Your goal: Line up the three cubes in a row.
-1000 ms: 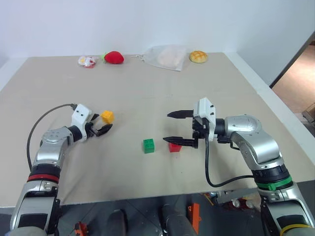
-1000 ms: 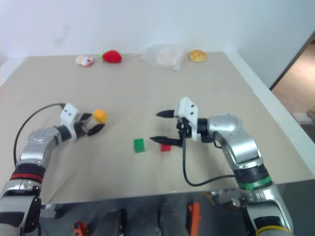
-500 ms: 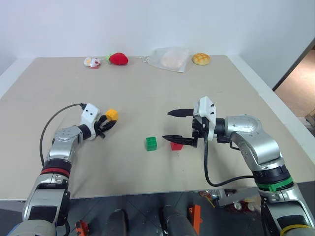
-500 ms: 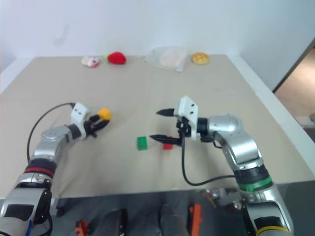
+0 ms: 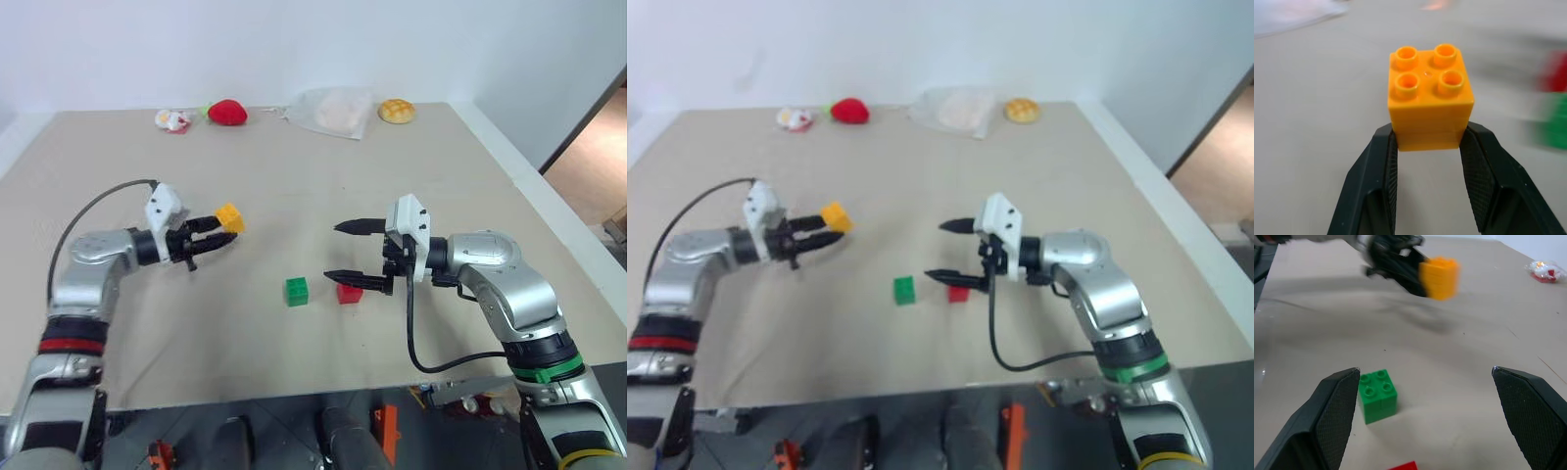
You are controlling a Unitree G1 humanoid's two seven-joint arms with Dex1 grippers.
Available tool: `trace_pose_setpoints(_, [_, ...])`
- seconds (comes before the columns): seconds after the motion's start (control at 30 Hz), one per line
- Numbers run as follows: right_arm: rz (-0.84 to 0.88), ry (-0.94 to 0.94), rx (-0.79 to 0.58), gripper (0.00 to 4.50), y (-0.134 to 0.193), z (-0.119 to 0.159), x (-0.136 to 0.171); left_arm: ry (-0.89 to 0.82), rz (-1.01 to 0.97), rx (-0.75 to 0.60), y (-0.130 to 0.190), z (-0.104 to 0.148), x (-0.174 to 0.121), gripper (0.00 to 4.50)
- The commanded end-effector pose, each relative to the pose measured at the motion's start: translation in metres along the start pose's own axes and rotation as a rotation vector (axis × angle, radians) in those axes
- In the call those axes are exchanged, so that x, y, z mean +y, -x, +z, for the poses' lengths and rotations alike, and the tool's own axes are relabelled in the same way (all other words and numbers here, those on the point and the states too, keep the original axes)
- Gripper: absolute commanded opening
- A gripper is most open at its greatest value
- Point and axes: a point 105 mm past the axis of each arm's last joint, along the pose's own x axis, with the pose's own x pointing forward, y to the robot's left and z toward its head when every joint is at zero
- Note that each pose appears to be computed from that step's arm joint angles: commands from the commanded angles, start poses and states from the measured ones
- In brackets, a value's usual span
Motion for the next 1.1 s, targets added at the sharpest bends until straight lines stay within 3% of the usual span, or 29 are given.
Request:
trace_pose_setpoints(0.03, [-0.015, 0.055, -0.038, 4.5, 0.005, 0.017, -0.005, 0.009, -0.167, 0.054, 0.013, 0.003, -0.028, 1.27])
trace_pose_setpoints(0.2, [-0.013, 0.056, -0.042, 4.5, 0.005, 0.018, -0.005, -0.026, -0.271, 0.171, 0.022, -0.026, -0.048, 1.27])
trace_pose_setpoints(0.43, [-0.01, 0.061, -0.047, 4.5, 0.006, 0.022, -0.004, -0.095, -0.296, 0.176, 0.006, -0.045, -0.045, 1.27])
trace_pose_setpoints(0.7, [0.016, 0.025, -0.011, 4.5, 0.022, 0.015, 0.007, -0.142, -0.237, 0.136, -0.003, -0.051, -0.027, 1.27])
trace_pose_setpoints(0.87, [0.054, -0.03, 0.049, 4.5, 0.046, 0.0, 0.021, -0.144, -0.255, 0.105, -0.012, -0.049, -0.028, 1.27])
trace_pose_setpoints(1.1, [-0.014, -0.054, 0.079, 4.5, 0.054, -0.009, 0.012, -0.138, -0.298, 0.086, -0.021, -0.047, -0.034, 1.27])
